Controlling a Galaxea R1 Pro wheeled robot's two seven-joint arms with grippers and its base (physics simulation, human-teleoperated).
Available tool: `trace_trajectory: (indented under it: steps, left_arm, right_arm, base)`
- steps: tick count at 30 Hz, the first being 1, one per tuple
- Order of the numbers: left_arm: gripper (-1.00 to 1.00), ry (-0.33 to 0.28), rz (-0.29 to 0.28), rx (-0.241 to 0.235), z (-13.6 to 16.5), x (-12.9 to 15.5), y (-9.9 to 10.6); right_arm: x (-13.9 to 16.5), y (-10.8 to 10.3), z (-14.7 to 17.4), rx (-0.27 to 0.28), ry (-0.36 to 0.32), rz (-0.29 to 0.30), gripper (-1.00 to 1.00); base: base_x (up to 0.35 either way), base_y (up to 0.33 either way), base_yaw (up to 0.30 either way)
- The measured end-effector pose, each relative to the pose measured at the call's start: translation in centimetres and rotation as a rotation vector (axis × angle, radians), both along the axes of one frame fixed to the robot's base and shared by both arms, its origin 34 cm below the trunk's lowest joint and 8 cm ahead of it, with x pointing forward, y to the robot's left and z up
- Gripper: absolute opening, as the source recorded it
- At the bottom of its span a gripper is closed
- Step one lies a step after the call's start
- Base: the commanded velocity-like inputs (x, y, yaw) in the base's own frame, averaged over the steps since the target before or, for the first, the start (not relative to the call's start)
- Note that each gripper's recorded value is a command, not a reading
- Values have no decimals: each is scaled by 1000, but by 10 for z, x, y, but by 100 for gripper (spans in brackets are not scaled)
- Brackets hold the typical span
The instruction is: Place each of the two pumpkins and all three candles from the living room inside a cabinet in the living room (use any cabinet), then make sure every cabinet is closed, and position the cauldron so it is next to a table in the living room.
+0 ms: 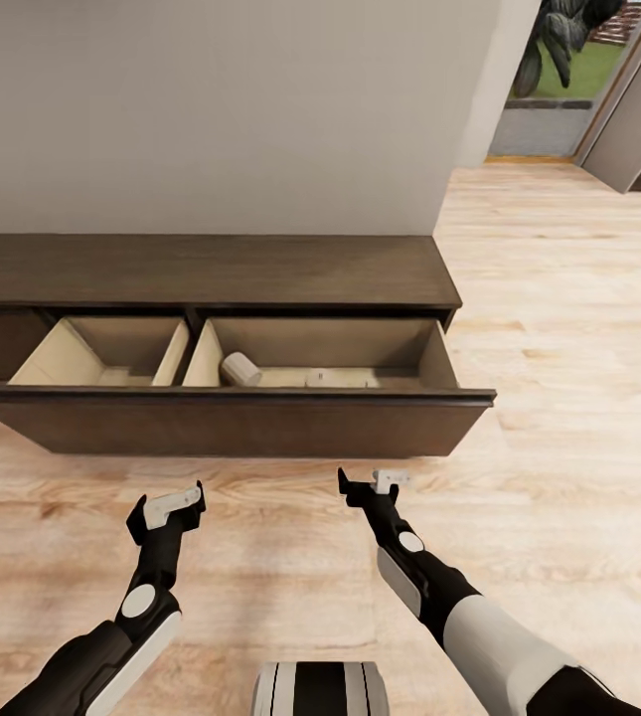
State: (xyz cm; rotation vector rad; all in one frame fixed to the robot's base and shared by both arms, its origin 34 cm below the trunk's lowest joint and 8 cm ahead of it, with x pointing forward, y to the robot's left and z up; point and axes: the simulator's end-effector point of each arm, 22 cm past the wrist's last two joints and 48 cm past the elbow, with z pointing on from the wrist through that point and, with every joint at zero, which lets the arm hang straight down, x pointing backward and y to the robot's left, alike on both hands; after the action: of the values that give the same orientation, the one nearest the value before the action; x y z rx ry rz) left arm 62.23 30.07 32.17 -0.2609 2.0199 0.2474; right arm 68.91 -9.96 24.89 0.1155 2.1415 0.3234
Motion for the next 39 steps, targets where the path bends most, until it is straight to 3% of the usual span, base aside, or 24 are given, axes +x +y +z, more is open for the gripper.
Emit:
trace_trajectory:
  steps: [8, 39]
  left_arm:
    - [100, 0, 2, 0, 0, 0, 0]
    - [100, -3, -2, 0, 0, 0, 0]
  right_arm:
    - [0, -1, 0, 0, -1, -4, 100]
    - [0, -2, 0, 1, -2, -10, 100]
  base:
    - [256, 0, 0]
    - [122, 0, 0]
